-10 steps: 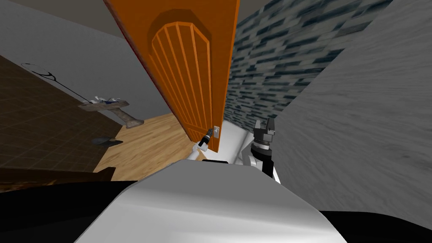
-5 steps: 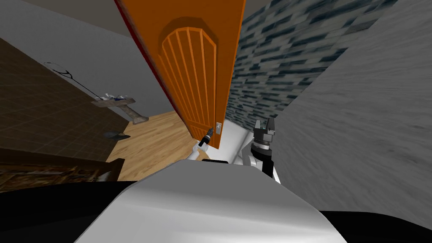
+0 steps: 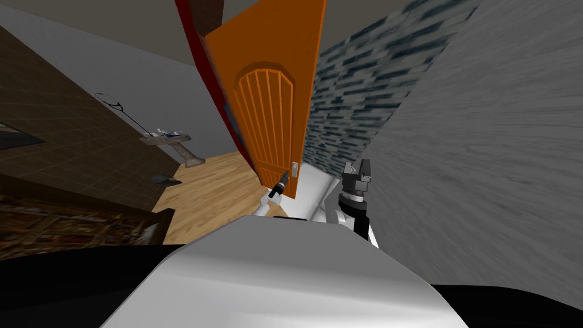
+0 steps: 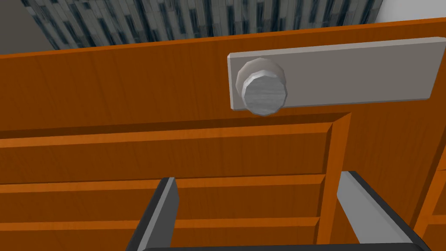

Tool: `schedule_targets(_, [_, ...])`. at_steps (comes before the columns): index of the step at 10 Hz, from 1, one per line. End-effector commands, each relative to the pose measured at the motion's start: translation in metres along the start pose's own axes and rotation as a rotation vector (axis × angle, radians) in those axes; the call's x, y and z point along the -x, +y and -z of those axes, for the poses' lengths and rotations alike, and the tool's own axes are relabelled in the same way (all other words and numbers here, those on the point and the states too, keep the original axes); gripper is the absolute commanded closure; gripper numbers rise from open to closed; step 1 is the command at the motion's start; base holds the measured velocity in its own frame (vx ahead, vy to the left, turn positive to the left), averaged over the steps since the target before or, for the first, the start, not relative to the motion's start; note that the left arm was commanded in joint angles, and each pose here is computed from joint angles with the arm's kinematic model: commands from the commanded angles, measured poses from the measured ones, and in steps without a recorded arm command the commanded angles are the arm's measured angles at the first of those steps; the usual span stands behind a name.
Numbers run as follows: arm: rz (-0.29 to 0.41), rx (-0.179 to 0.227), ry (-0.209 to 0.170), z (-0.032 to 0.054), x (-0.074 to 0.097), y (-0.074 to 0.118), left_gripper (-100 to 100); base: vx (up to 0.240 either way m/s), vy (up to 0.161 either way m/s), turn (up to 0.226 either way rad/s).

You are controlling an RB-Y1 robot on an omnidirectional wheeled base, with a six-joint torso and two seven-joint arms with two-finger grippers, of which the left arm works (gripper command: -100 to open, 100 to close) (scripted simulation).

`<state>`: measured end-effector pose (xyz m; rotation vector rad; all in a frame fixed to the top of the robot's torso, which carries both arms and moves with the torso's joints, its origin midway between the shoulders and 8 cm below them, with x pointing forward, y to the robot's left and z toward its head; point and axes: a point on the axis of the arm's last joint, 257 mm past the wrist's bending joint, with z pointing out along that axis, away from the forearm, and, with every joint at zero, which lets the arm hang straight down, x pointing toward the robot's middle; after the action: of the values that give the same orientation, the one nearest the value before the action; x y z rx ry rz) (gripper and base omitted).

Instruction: Push the door open

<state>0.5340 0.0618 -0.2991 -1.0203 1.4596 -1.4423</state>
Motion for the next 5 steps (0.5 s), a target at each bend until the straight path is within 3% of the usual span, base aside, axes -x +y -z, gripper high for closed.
schedule_targets(1, [-0.005, -0.003, -0.004, 0.0, 0.0028, -0.0005, -100, 0.193, -0.074, -0.018])
schedule_targets(5, [-0.008, -0.012, -0.015, -0.0011, 0.0073, -0.0015, -100, 0.21, -0.091, -0.024])
